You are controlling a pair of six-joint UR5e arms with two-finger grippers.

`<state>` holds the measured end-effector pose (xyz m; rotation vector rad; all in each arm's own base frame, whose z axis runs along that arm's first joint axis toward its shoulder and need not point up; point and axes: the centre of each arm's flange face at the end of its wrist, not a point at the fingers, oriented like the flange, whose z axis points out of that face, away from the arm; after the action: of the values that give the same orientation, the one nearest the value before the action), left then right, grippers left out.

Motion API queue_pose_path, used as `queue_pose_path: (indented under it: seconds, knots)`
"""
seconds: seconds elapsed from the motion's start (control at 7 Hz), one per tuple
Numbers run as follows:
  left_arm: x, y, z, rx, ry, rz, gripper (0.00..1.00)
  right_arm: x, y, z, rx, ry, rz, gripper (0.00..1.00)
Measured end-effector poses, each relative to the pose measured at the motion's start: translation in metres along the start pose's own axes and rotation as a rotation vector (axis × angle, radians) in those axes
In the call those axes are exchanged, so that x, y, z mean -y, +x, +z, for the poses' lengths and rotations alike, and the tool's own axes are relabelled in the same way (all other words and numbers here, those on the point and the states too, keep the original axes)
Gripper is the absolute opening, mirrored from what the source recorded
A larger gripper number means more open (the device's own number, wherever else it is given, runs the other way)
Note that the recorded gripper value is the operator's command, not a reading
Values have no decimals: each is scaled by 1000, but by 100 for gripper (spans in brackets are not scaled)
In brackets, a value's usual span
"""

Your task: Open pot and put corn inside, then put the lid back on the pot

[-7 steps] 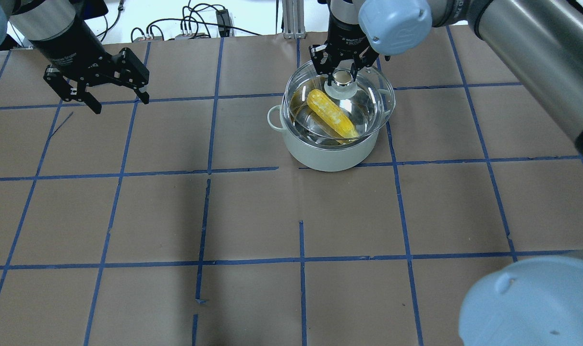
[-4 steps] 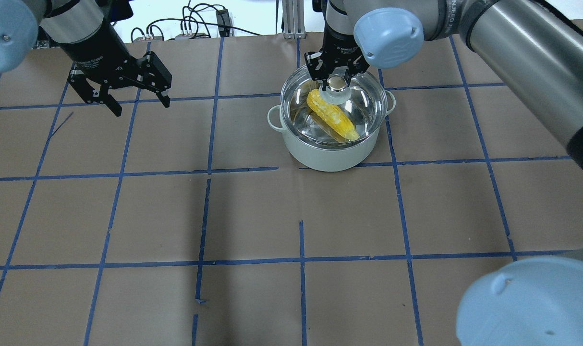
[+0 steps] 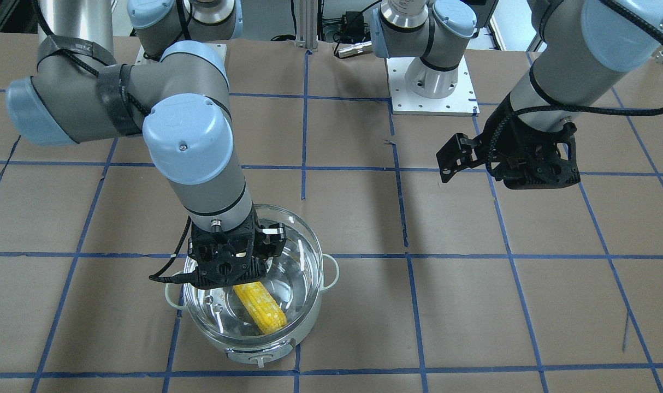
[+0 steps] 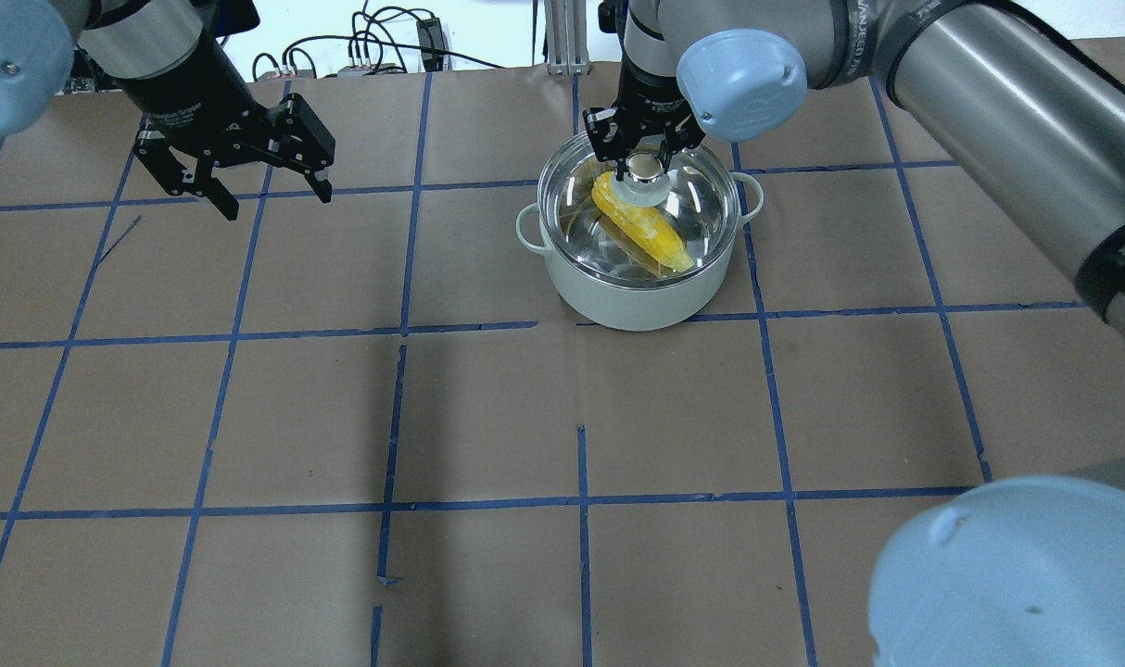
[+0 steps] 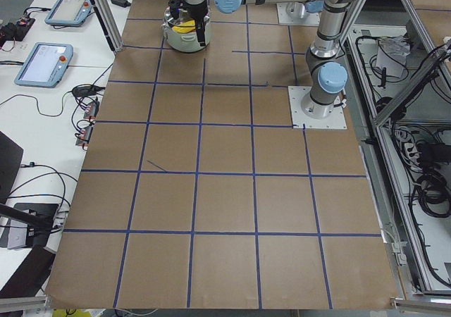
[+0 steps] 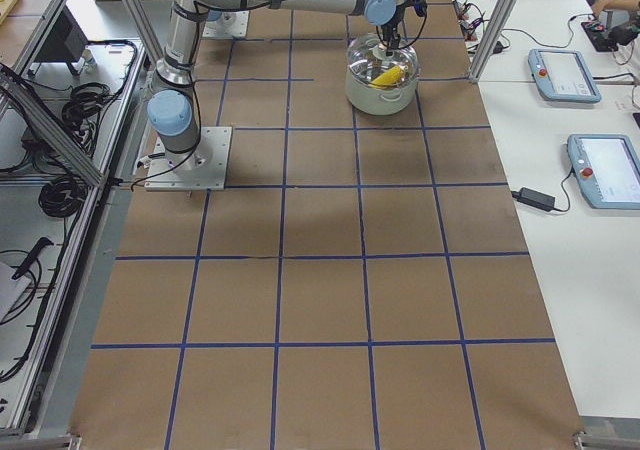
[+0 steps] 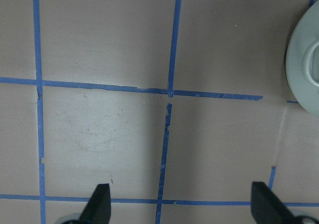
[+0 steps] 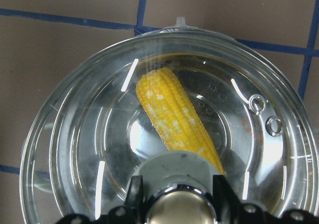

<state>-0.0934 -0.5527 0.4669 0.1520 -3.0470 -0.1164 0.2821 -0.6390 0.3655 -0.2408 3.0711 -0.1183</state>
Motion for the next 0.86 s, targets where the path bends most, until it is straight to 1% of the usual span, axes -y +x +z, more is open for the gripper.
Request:
queue_pose_path:
  seconds: [0.43,0.86]
  knots:
    - [-2,0,1,-2,-2,0,100,1,0,6,-2,-5,-1,21]
    - [-12,-1,-7,8,4,6,100,2,1,8,-3,-8,-2,21]
